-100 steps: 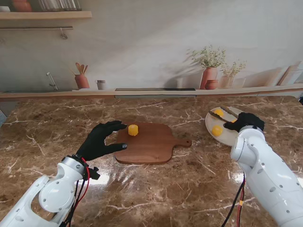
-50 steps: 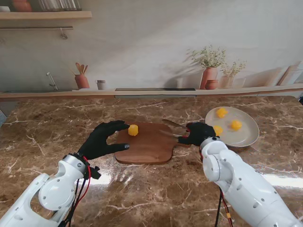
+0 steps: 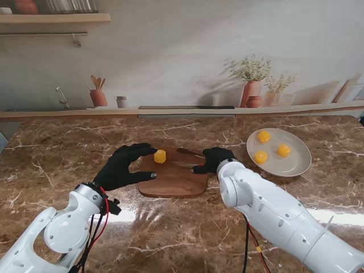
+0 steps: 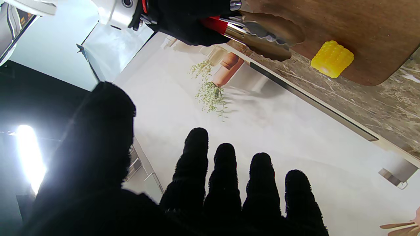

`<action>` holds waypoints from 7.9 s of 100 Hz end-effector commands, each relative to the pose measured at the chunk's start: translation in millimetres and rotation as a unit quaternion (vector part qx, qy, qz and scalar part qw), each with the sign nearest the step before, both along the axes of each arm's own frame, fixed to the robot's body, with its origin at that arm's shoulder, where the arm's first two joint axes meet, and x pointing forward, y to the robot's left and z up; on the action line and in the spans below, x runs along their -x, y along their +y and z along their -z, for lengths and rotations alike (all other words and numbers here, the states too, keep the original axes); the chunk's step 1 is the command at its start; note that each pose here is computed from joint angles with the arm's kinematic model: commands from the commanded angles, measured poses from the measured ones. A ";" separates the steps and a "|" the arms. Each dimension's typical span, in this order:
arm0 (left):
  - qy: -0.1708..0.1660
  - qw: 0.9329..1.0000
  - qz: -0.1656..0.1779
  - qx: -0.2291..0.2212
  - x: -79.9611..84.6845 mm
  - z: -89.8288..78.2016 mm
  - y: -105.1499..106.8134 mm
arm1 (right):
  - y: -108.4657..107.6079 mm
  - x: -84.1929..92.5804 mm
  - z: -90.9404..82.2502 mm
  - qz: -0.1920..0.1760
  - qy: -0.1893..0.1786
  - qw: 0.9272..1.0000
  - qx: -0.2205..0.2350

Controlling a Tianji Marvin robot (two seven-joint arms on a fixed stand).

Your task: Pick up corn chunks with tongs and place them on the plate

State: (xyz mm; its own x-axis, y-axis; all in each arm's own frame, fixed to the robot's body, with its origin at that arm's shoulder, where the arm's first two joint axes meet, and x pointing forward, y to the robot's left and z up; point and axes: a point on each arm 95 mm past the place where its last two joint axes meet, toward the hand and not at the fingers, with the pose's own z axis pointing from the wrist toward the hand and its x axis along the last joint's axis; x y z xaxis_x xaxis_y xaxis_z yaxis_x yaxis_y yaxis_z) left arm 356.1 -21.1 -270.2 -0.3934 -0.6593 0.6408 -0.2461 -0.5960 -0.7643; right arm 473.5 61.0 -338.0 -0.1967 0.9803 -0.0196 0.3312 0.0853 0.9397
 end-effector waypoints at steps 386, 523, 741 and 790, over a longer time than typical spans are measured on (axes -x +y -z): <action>-0.011 0.999 -0.031 0.011 14.5 16.4 14.7 | -189.4 84.8 -37.4 0.280 -0.075 0.957 -0.029; -0.020 0.999 -0.039 0.020 22.6 20.9 14.3 | -71.6 167.2 61.3 -0.143 -0.002 0.986 -0.083; -0.027 0.998 -0.018 0.053 21.3 32.3 -9.9 | -68.3 93.4 -31.9 -0.145 -0.176 0.907 -0.353; -0.027 0.997 -0.018 0.064 19.9 28.5 -9.3 | -65.5 100.4 -23.7 -0.137 -0.166 0.912 -0.350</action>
State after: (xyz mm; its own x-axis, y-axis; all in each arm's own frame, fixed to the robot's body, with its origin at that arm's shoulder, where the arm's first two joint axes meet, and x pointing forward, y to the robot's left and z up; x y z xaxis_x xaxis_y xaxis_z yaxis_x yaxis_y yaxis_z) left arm 337.0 -29.2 -298.9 -0.4057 -0.5902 0.6979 -0.1801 -0.6970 -0.6941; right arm 376.6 -5.7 -307.8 -0.5469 0.6835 0.4834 0.0551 -0.5467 0.8355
